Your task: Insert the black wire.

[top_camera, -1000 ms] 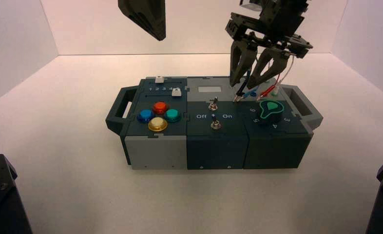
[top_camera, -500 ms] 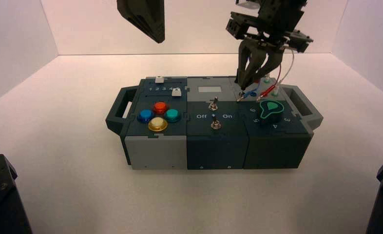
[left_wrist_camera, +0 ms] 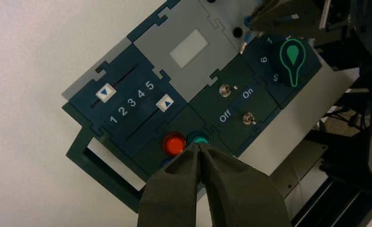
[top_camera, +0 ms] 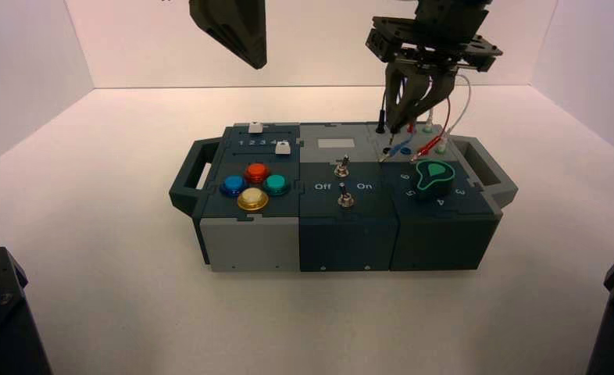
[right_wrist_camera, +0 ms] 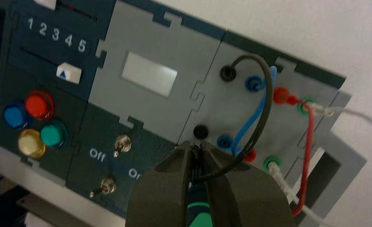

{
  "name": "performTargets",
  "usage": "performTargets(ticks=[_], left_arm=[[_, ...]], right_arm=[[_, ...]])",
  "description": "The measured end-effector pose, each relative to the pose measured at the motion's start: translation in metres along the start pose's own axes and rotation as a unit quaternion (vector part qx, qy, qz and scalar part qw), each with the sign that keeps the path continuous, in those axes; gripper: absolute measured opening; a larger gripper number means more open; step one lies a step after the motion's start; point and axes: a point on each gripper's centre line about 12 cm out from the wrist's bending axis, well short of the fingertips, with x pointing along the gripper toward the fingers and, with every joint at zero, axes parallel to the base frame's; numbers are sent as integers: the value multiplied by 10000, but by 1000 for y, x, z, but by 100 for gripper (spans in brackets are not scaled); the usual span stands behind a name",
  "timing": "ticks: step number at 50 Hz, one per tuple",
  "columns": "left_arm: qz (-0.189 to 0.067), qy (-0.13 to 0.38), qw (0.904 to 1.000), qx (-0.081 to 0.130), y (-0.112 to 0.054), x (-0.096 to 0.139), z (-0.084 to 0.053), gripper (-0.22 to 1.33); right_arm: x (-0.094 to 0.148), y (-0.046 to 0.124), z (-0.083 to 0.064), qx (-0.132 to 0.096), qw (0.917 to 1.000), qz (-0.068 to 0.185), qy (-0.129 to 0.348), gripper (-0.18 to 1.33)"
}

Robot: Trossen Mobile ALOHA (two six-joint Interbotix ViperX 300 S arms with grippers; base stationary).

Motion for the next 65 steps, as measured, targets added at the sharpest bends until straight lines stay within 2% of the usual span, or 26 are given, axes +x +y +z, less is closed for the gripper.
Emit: performTargets(ticks=[17,32,42,65], left_arm=[[-93,161,9998,121,-10,11,-2,-16],[-95,175,9997,127,-10,11,-2,-16],[-96,164,9997,122,-10,11,-2,-16],[-96,164,9997,122,-10,11,-2,-16]], right_arm=[[4,-2,1,-66,9999,-67,-120,2],[11,-6,-7,-46,9999,-118,-117,2],[12,-5,-7,-105,9997,-139,-181,2],[15,-5,-5,-73,9996,-137,-236,2]])
